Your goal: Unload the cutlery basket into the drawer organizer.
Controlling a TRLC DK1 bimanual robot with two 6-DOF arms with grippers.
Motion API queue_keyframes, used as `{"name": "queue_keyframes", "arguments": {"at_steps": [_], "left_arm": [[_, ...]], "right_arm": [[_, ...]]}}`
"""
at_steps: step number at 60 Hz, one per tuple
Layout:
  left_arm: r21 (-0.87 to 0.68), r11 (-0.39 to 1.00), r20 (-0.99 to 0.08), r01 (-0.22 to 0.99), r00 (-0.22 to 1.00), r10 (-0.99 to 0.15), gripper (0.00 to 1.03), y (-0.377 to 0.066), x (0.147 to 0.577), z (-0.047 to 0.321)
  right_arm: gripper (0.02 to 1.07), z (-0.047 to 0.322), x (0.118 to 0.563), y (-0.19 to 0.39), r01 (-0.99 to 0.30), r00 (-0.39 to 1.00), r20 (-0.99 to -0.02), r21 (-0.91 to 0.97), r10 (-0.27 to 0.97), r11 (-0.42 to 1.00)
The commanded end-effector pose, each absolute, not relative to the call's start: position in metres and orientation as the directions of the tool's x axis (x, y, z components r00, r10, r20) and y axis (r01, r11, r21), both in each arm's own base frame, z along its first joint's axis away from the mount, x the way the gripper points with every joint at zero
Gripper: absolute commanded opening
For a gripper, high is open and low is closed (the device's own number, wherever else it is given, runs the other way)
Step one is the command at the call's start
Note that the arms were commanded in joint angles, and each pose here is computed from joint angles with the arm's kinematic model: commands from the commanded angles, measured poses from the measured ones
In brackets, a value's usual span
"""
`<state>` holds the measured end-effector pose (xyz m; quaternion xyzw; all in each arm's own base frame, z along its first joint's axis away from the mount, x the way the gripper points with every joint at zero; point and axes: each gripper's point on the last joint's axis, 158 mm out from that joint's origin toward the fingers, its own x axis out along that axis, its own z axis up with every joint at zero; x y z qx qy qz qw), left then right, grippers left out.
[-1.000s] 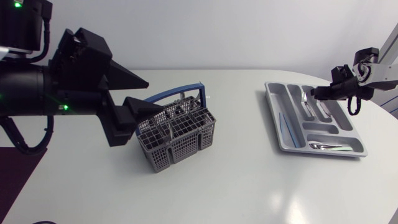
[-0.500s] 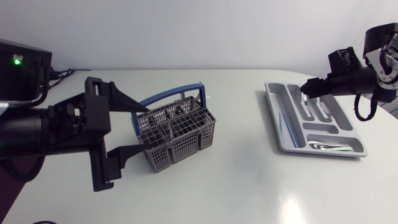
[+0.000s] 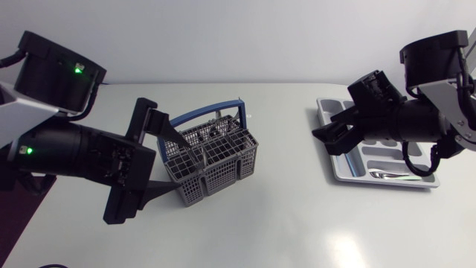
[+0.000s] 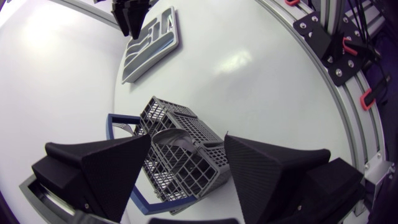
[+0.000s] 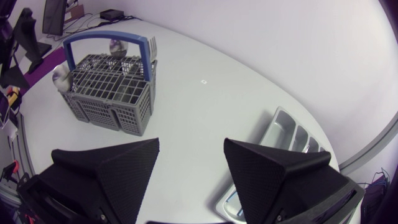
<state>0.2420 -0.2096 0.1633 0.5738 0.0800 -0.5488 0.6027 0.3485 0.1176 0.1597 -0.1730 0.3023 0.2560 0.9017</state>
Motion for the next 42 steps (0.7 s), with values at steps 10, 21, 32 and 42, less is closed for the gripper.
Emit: {"name": "queue_keyframes", "arguments": {"at_steps": [10, 21, 32, 42], "left_arm": [[0.632, -0.431, -0.753, 0.644, 0.381, -0.536, 0.91, -0.217, 0.263, 0.166], [0.622, -0.519, -0.777, 0.587, 0.382, -0.499, 0.90, -0.220, 0.279, 0.158], [0.618, -0.564, -0.785, 0.547, 0.383, -0.488, 0.84, -0.228, 0.292, 0.158], [0.606, -0.599, -0.795, 0.524, 0.367, -0.483, 0.74, -0.237, 0.297, 0.149]], "right_arm": [[0.79, 0.130, 0.321, 0.137, -0.635, 0.621, -0.693, -0.172, 0.366, 0.753], [0.82, 0.122, 0.312, 0.144, -0.654, 0.604, -0.705, -0.172, 0.372, 0.737], [0.83, 0.120, 0.306, 0.149, -0.665, 0.598, -0.708, -0.176, 0.376, 0.726], [0.83, 0.121, 0.303, 0.150, -0.666, 0.602, -0.708, -0.189, 0.370, 0.722]]}}
